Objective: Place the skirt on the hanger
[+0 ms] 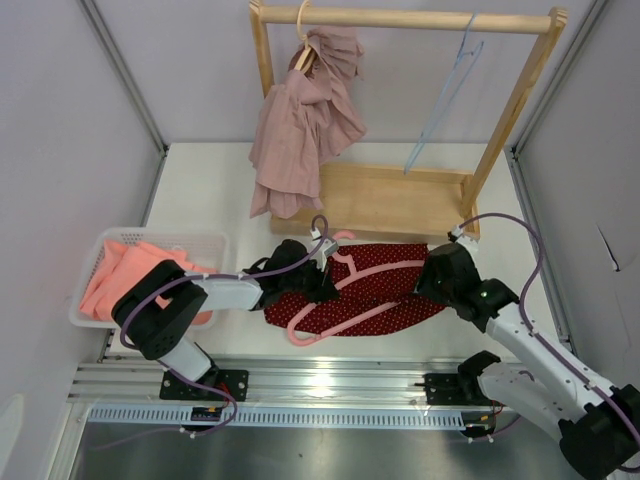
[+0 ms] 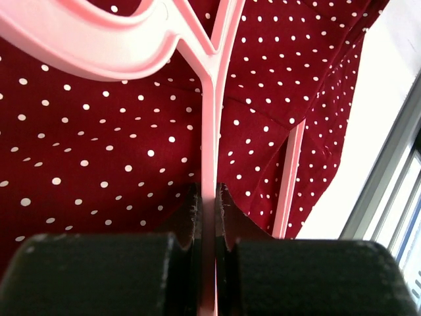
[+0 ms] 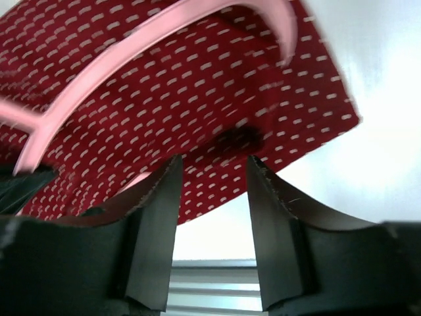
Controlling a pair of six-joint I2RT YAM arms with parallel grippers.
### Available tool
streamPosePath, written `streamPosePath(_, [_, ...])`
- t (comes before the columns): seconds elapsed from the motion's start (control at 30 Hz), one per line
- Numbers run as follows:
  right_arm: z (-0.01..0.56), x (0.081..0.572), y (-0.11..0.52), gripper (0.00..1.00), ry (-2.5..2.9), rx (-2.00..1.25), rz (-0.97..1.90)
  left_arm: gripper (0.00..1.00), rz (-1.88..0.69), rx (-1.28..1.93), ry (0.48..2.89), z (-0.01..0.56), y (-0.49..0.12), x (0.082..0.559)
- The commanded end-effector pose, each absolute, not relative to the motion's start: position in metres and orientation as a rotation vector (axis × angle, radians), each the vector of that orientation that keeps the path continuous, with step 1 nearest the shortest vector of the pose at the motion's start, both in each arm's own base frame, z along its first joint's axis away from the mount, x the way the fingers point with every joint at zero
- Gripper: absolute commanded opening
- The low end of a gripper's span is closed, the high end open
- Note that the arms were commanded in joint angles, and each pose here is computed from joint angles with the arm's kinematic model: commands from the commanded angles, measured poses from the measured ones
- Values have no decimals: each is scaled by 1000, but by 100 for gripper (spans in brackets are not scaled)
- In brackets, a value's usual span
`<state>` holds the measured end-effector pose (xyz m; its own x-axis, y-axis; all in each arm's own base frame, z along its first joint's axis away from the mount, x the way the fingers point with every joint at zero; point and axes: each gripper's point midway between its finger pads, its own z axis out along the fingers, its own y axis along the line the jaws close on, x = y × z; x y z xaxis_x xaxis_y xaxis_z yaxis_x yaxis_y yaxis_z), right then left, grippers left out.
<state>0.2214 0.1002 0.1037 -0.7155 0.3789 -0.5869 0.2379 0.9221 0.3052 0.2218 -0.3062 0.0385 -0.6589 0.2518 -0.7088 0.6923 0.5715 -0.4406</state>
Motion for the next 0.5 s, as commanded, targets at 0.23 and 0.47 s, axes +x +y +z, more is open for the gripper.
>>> streamPosePath(0.23, [144, 214, 226, 45, 2280, 109, 659, 0, -854, 763, 2210, 33, -297, 231])
streamPosePath(0.47, [115, 193, 316, 41, 2270, -201, 719, 0, -856, 809, 2194, 40, -305, 237])
